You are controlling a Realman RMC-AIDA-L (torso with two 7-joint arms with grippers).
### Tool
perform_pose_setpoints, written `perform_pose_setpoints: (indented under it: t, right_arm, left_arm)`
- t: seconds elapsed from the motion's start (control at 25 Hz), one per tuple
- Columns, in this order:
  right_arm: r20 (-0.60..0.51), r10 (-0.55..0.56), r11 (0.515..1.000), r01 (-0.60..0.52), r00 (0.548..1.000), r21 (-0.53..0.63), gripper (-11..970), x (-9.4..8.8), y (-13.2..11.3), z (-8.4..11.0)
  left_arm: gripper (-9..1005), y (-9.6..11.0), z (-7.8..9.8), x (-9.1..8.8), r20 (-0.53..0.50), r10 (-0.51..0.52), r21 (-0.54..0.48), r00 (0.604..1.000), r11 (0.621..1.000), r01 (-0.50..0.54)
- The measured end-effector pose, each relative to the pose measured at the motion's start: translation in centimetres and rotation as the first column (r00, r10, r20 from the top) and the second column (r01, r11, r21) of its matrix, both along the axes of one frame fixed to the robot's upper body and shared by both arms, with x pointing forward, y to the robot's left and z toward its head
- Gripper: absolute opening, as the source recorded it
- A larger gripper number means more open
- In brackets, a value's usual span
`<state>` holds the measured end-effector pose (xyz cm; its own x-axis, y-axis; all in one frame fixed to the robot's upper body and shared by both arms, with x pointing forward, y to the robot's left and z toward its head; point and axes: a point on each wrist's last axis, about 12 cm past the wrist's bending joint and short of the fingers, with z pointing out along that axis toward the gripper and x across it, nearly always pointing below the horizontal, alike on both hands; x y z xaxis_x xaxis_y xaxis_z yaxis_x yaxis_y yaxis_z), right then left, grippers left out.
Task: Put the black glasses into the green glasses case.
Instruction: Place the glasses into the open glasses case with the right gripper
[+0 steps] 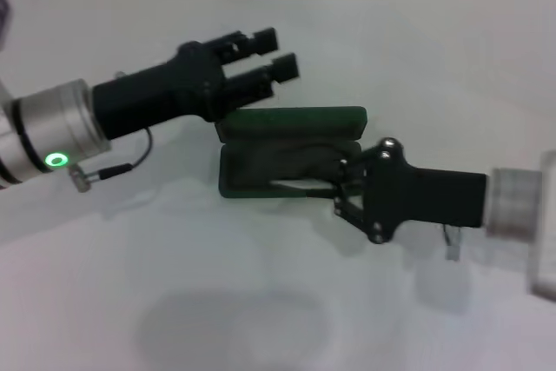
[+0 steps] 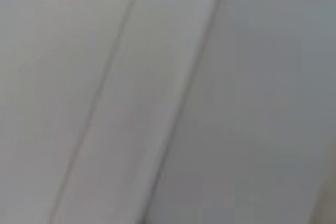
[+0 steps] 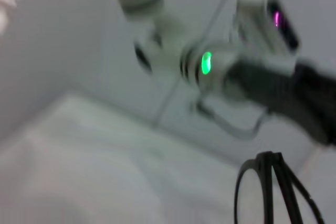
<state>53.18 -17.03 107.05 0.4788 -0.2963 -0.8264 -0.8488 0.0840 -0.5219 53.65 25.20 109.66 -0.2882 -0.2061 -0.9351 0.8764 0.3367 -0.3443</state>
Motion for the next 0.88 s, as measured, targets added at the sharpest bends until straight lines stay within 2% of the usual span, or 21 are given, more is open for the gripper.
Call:
perform_pose_setpoints:
  t: [0.16, 0.36, 0.56, 0.88]
  right_arm:
    - [0.078, -0.082, 0.987, 0.092, 0.994, -0.13, 239, 0.4, 3.2, 0.0]
    - [0.142, -0.185, 0.948, 0.215, 0.972, -0.233, 244, 0.3, 6.0, -0.2]
    - [0.172, -0.24, 0.916, 0.282, 0.955, -0.286, 250, 0.2, 6.8, -0.8]
    - [0.16, -0.254, 0.912, 0.292, 0.954, -0.29, 258, -0.2, 6.9, -1.0]
  left_arm:
    - [625, 1.2, 0.0, -0.1, -0.003, 0.042, -0.004, 0.999, 0.999, -0.042]
    - [625, 1.3, 0.1, 0.0, -0.003, 0.044, -0.005, 0.999, 0.999, -0.044]
    - [625, 0.8, 0.3, 0.5, -0.009, 0.046, -0.006, 0.999, 0.999, -0.046]
    - [626, 0.3, 0.4, 0.8, -0.008, 0.035, -0.002, 0.999, 0.999, -0.035]
